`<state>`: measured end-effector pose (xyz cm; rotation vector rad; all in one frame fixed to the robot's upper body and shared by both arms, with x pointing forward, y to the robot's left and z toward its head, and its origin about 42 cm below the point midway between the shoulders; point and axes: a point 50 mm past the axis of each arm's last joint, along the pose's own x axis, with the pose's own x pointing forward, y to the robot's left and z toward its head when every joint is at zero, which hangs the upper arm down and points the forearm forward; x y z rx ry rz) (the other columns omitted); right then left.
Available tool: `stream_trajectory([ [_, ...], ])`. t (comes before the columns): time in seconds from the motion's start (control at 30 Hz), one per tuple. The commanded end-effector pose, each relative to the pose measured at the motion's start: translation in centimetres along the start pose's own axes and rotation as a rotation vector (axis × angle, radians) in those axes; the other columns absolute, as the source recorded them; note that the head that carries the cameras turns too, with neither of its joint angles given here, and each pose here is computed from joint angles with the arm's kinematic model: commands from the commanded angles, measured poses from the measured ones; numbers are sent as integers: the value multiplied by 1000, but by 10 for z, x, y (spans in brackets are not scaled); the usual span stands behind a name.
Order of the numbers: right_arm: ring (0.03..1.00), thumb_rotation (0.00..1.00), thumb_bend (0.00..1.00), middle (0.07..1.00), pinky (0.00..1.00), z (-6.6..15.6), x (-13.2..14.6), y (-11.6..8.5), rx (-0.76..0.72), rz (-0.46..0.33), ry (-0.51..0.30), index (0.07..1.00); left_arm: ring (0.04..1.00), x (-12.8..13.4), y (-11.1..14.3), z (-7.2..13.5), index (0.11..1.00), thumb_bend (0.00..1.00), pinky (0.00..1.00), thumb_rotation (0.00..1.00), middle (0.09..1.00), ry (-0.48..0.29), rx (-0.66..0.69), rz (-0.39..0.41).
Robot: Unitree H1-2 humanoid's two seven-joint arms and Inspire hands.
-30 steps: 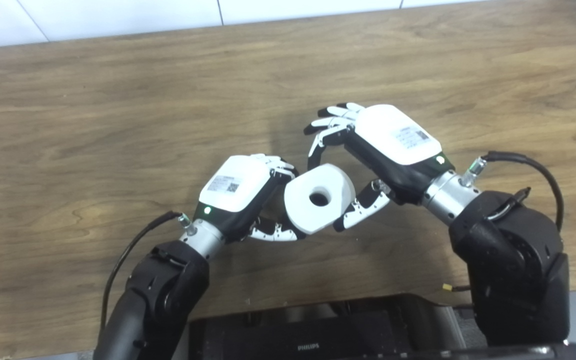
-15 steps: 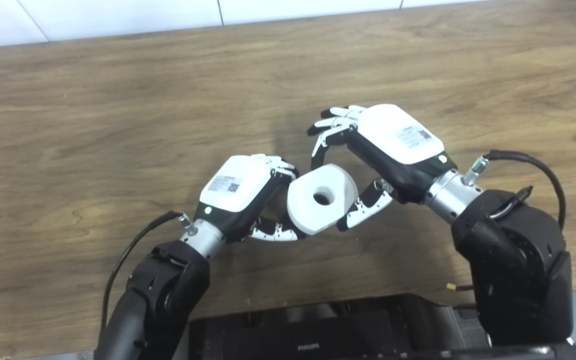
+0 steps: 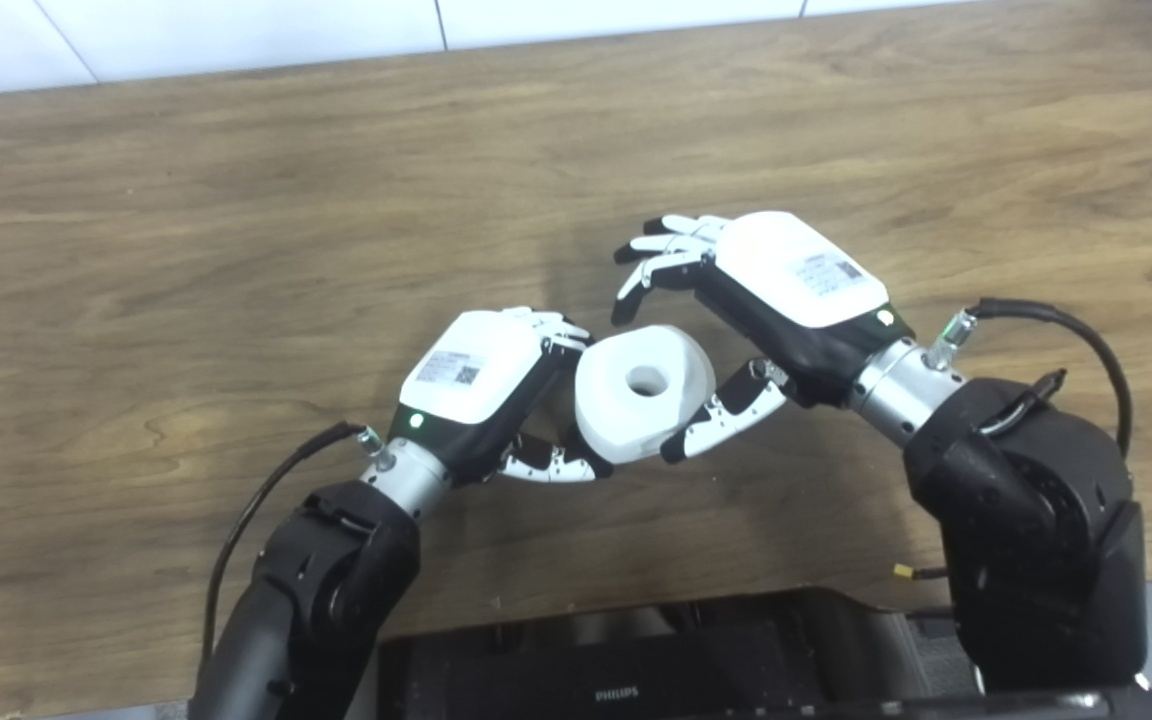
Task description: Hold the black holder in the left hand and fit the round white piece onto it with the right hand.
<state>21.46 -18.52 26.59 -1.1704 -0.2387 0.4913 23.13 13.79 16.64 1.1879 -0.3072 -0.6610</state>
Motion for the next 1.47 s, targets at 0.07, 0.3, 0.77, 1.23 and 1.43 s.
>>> stream_trajectory([
  [0.07,958,245,998,905,917,9,-2,-12,-26,-61,-30,705,835,0,-1,3,484,523,867,51,768,-9,-1,-19],
  [0.3,976,263,1000,950,937,9,-2,-13,-28,-45,-27,766,838,1,-2,3,484,523,869,51,768,-8,4,-25],
  [0.77,1000,404,1000,1000,970,8,-6,-33,-6,18,3,942,837,2,-2,2,484,523,867,50,767,-9,4,-20],
  [1.23,1000,431,1000,1000,1000,2,-8,-40,-9,27,13,957,838,2,1,1,484,523,860,51,761,-2,1,-27],
  [1.43,1000,437,1000,1000,1000,2,-8,-40,-23,29,7,967,837,0,2,-2,485,523,858,51,759,7,-9,-28],
])
